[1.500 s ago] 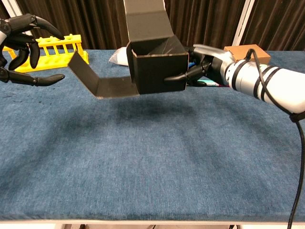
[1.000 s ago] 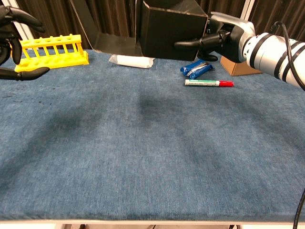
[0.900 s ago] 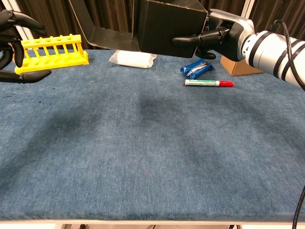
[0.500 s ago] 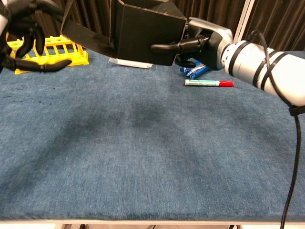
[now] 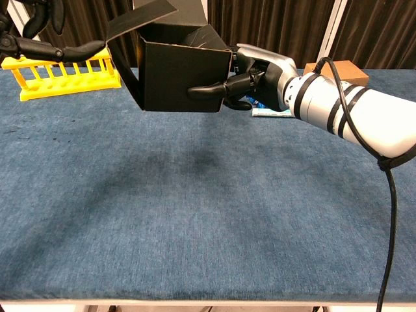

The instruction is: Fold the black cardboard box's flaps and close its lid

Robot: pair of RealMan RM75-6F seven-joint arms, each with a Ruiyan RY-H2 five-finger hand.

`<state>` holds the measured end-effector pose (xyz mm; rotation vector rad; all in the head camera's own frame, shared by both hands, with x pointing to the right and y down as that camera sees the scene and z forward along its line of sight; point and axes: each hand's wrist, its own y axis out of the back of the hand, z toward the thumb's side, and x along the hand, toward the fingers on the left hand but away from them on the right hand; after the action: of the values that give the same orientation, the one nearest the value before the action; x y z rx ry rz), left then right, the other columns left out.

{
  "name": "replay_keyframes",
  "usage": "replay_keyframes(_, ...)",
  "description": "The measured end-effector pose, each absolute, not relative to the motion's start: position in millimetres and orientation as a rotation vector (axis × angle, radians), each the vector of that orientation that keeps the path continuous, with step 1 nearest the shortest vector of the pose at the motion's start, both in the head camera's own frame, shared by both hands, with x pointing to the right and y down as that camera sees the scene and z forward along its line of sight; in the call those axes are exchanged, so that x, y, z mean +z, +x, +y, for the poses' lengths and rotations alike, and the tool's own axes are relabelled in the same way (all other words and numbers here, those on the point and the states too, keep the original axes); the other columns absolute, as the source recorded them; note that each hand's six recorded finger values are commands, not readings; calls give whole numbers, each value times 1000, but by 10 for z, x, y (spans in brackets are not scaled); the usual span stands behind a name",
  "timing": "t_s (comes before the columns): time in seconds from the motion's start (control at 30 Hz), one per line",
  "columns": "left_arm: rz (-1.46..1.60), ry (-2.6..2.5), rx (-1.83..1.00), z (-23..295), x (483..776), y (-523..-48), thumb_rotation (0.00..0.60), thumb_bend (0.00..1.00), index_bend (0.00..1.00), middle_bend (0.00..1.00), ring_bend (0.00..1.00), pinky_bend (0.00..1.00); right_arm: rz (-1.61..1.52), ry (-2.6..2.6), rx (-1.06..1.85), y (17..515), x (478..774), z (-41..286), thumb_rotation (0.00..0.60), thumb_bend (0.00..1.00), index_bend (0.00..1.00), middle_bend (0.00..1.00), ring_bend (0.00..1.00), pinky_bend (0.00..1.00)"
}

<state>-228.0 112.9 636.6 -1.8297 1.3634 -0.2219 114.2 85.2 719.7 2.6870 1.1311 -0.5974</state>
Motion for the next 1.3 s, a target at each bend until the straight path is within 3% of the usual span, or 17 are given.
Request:
replay_keyframes(0.57,1140,-1902,-295,1108,6410,-2184,600,92,405,363,712,915,1089,2720,-639,1053,7218,890,600,327,233,305,762,1000)
replay_keyframes(1.3,925,-1917,-430,1199,6728,-2153,600,91,470,409,712,914,1080,2728,-726,999,7405,854,600,327,233,306,762,1000)
